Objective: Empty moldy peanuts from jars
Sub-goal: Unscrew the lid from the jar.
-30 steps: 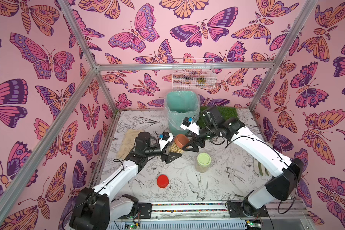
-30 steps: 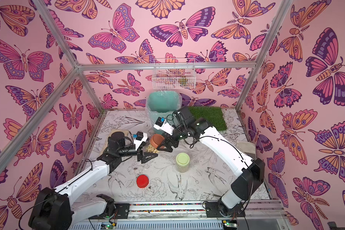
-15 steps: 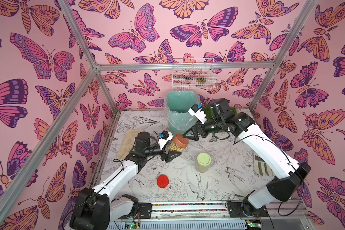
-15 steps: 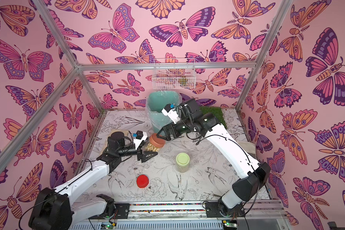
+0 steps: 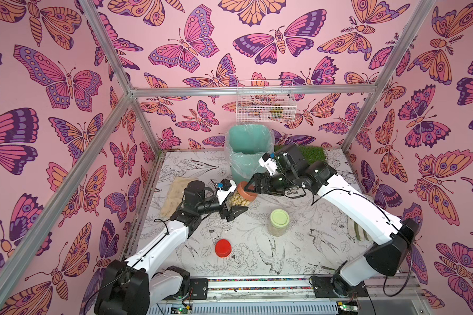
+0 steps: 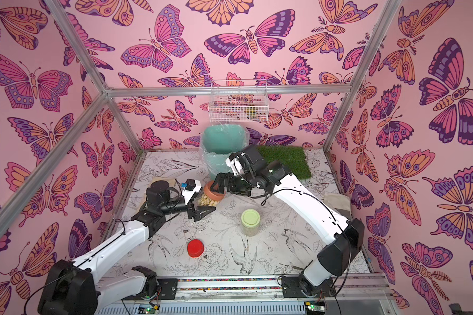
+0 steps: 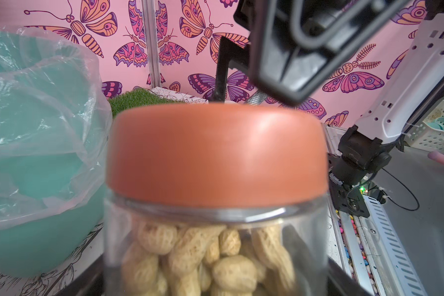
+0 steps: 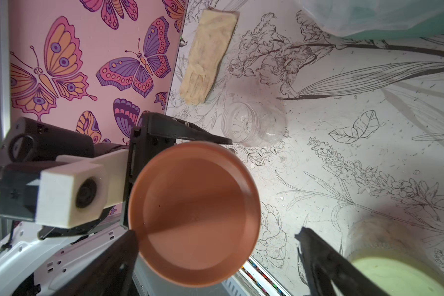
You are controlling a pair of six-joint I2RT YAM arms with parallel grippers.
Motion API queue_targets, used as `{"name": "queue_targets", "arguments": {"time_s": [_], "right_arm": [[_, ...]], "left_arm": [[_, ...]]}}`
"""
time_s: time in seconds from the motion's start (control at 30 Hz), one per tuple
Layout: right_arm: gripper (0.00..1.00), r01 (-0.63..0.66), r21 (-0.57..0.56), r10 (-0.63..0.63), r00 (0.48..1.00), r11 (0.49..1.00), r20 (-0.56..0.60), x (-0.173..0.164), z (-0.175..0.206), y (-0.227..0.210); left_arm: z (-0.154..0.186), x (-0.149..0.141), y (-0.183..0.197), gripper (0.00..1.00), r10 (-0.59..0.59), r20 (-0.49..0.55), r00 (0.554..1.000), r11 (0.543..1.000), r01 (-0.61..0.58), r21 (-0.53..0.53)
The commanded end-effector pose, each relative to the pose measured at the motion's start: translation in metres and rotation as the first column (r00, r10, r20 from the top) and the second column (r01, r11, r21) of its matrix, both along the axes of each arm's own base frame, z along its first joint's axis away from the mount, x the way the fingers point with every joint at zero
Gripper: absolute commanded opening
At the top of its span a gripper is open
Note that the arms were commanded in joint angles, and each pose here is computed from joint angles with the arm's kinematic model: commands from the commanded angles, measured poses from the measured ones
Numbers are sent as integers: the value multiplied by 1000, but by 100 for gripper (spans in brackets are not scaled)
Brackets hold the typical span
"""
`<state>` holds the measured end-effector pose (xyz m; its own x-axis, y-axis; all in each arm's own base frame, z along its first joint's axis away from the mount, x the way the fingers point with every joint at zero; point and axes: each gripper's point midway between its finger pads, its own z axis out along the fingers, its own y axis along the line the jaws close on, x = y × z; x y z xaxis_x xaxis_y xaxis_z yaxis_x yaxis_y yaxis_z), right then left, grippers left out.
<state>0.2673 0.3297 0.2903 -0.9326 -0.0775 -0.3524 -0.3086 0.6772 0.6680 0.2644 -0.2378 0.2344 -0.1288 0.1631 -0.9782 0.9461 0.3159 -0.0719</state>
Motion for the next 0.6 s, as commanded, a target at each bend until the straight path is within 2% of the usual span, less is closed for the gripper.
{"name": "queue_targets", "arguments": {"time_s": [0.0, 0.33, 0.57], "right_arm": [[99, 12, 42, -12, 1000, 999, 12, 3, 12, 11], [99, -51, 9, 51, 999, 999, 4, -3, 3, 29], [85, -80, -45, 81, 997, 996, 18, -4, -6, 26]], "left_arm": [[18, -3, 1, 0, -12, 94, 995, 999, 15, -29], [16, -3, 0, 0, -16, 87, 996, 1000, 18, -25], [13, -5, 0, 0, -18, 77, 997, 999, 20, -25]]}}
